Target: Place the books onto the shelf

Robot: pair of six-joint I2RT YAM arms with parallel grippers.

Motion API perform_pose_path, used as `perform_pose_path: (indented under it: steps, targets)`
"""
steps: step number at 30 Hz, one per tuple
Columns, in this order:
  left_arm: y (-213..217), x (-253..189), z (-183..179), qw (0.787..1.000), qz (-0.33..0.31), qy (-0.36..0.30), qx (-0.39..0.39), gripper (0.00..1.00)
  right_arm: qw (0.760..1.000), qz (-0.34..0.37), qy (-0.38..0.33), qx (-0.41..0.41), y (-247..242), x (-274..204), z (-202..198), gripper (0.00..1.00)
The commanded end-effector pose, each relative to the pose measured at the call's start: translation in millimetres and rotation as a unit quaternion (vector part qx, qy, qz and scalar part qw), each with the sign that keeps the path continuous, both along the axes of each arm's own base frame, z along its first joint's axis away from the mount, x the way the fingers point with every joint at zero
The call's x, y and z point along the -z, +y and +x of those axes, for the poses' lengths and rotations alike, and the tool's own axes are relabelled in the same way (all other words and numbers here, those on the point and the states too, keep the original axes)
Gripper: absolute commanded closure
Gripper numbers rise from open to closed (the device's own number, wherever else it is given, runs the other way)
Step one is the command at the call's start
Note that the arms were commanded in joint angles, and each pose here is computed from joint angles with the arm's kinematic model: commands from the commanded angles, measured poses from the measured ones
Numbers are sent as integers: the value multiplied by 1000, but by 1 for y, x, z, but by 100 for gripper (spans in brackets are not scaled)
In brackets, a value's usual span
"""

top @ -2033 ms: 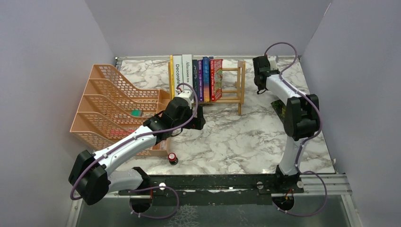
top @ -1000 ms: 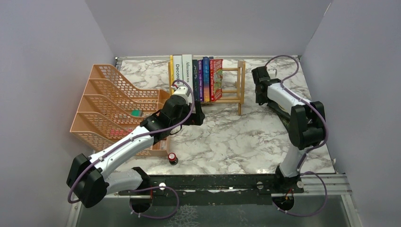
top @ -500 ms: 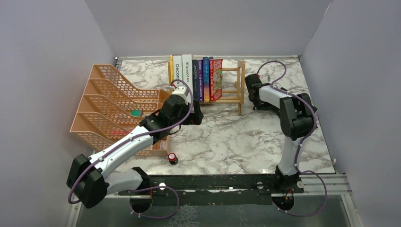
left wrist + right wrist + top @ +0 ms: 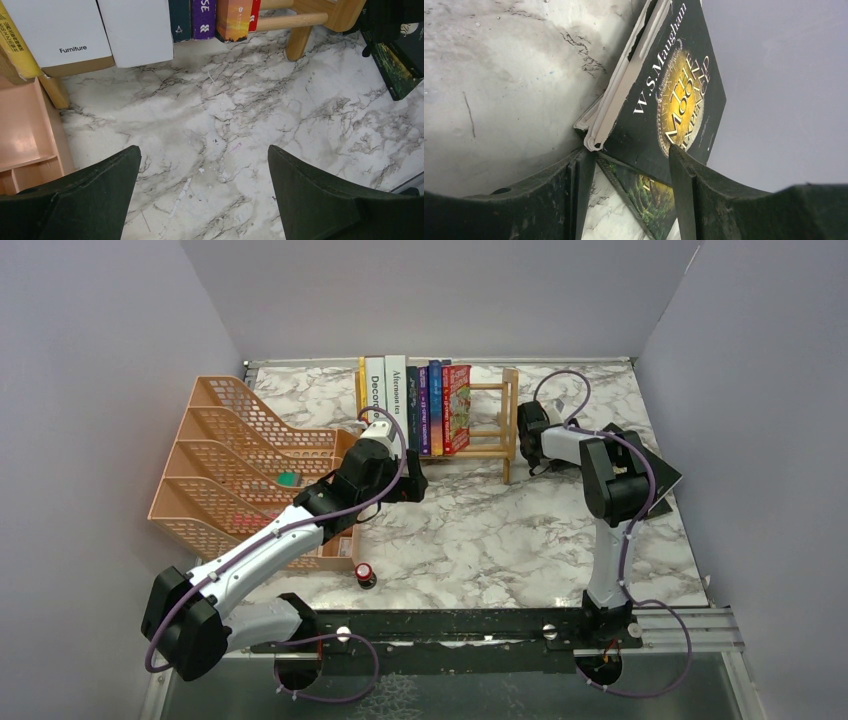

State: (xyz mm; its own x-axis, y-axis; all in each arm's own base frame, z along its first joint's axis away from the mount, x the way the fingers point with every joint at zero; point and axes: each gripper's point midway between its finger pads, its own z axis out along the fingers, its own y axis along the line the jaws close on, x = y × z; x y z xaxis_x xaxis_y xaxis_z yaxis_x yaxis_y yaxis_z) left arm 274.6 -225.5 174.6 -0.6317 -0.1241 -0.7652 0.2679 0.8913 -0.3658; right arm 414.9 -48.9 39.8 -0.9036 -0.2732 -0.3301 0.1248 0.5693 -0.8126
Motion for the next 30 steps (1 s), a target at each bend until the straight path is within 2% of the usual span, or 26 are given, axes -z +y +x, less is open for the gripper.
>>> perform_pose_path:
  steps: [1,3,9,23,28,30]
  targets:
    - [-1,-18,7,1000,-18,-18,-8,3,994,88,47,-49,31,62,-3,38]
    - [-1,-18,8,1000,-18,-16,-8,3,992,105,50,-52,35,67,-2,41]
    - [0,-17,8,1000,-18,-15,-8,3,990,133,22,-52,44,57,6,65]
    - [-4,-18,7,1000,-25,-15,0,3,962,238,-125,-58,71,-47,29,99]
    - [-5,-18,6,1000,-28,-13,3,3,958,238,-151,-49,68,-72,29,99]
    - [-6,-19,6,999,-31,-14,5,3,963,220,-150,-35,62,-71,28,95]
